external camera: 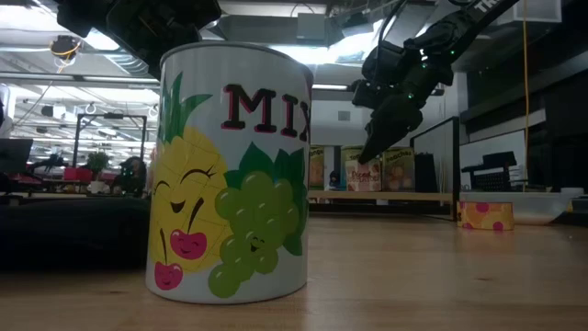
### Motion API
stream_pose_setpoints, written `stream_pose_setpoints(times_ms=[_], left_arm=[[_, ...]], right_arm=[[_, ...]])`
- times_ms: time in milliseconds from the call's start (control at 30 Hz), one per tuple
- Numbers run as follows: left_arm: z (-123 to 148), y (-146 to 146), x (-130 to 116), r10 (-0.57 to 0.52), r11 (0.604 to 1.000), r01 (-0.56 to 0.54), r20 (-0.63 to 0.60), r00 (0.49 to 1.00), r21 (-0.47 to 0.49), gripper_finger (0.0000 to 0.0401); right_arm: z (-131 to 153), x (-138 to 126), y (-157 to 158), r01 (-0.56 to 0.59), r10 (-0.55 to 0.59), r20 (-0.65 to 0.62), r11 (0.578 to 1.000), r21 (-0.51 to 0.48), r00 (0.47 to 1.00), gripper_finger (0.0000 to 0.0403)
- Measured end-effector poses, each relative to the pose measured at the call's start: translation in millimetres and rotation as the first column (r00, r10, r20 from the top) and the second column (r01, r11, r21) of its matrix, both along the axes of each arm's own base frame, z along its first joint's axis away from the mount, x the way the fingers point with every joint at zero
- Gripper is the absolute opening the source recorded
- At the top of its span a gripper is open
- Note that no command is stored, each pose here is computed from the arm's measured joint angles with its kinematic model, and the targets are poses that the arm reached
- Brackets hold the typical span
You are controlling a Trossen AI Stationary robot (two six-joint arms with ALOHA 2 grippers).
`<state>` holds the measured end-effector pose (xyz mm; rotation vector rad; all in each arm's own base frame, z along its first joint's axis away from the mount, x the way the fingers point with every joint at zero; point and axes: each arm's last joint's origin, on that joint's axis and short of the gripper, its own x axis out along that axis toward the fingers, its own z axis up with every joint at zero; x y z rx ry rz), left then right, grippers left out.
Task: Pick and place cans onto a shelf
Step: Put the small canned tomatoes on the shelf, then put the canned pineapple on the shelf
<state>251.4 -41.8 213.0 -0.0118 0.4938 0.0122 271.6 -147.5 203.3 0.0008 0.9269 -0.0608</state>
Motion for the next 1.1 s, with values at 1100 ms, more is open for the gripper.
stream_pose_setpoints(times_ms=[1100], left_arm=[[0.0,0.0,0.0,0.000,1.000,0.000,0.000,1.000,0.000,0.0041]], right_arm=[[41.8,10.7,43.7,-0.004,0.046,-0.221,0.982,0.189,0.974,0.0062]])
